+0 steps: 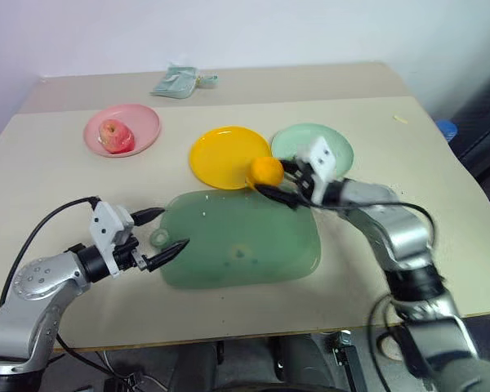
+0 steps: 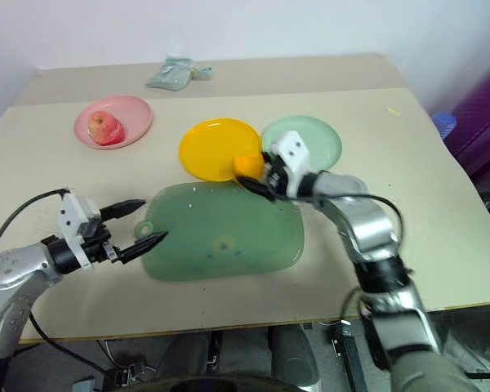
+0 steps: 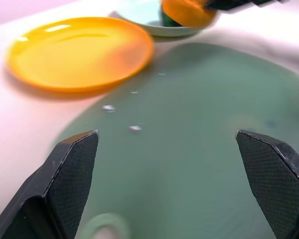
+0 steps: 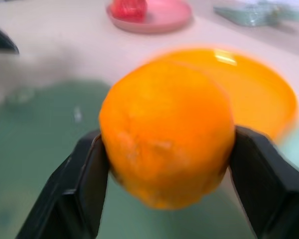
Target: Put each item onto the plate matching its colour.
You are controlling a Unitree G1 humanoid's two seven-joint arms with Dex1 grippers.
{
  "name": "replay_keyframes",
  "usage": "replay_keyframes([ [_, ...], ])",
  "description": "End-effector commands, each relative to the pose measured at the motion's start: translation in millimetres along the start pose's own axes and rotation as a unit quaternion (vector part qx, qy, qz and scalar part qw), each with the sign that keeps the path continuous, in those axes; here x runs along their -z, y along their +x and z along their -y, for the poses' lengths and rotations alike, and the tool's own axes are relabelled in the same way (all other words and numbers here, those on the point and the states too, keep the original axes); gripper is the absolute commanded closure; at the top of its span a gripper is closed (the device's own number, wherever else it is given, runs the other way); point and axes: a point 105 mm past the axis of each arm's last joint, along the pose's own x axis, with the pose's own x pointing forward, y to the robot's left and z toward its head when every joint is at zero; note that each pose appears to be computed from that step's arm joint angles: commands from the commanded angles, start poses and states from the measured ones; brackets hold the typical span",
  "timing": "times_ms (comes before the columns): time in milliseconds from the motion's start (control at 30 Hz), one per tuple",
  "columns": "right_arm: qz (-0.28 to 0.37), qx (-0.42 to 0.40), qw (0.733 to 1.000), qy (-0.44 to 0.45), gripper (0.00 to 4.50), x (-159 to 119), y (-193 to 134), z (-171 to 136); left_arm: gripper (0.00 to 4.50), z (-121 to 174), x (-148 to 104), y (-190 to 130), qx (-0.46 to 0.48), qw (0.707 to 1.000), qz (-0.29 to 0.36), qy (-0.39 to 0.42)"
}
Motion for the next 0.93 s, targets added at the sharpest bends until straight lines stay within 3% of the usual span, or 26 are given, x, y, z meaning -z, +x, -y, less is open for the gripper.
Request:
replay_keyframes([
  [33, -0.017, 0.072, 0.997, 0.014, 1.61, -2, 37, 19, 0.0, -9, -11, -5, -0.032, 0.999, 0.011, 0.012],
  [133, -0.013, 0.083, 0.996, 0.025, 1.61, -4, 63, 23, 0.0, -10, -14, -3, -0.041, 0.999, 0.015, 0.014],
  [200, 0.003, 0.087, 0.996, 0.026, 0.58, -10, 68, 27, 0.0, -10, -18, -3, -0.052, 0.998, 0.021, 0.014],
  [267, 0.032, 0.079, 0.996, 0.008, 0.04, -20, 61, 29, 0.0, -10, -23, -4, -0.071, 0.997, 0.03, 0.015],
  [367, 0.058, 0.069, 0.996, -0.021, 0.04, -24, 32, 39, 0.0, -14, -29, -11, -0.109, 0.993, 0.042, 0.009],
  [433, 0.057, 0.05, 0.996, -0.035, 0.04, -16, -5, 47, 0.0, -24, -26, -24, -0.151, 0.988, 0.035, 0.009],
  [600, -0.024, 0.048, 0.998, -0.029, 0.04, 27, -108, 70, 0.0, -44, -15, -53, -0.218, 0.976, -0.004, 0.022],
  [700, -0.058, 0.051, 0.997, 0.001, 0.04, 43, -151, 70, 0.0, -52, -7, -65, -0.232, 0.972, -0.019, 0.02],
  [800, -0.08, 0.05, 0.995, 0.027, 0.04, 54, -179, 64, 0.0, -57, 2, -72, -0.234, 0.972, -0.028, 0.015],
  [933, -0.08, 0.056, 0.995, 0.038, 0.04, 56, -186, 60, 0.0, -62, 9, -74, -0.233, 0.972, -0.028, 0.013],
])
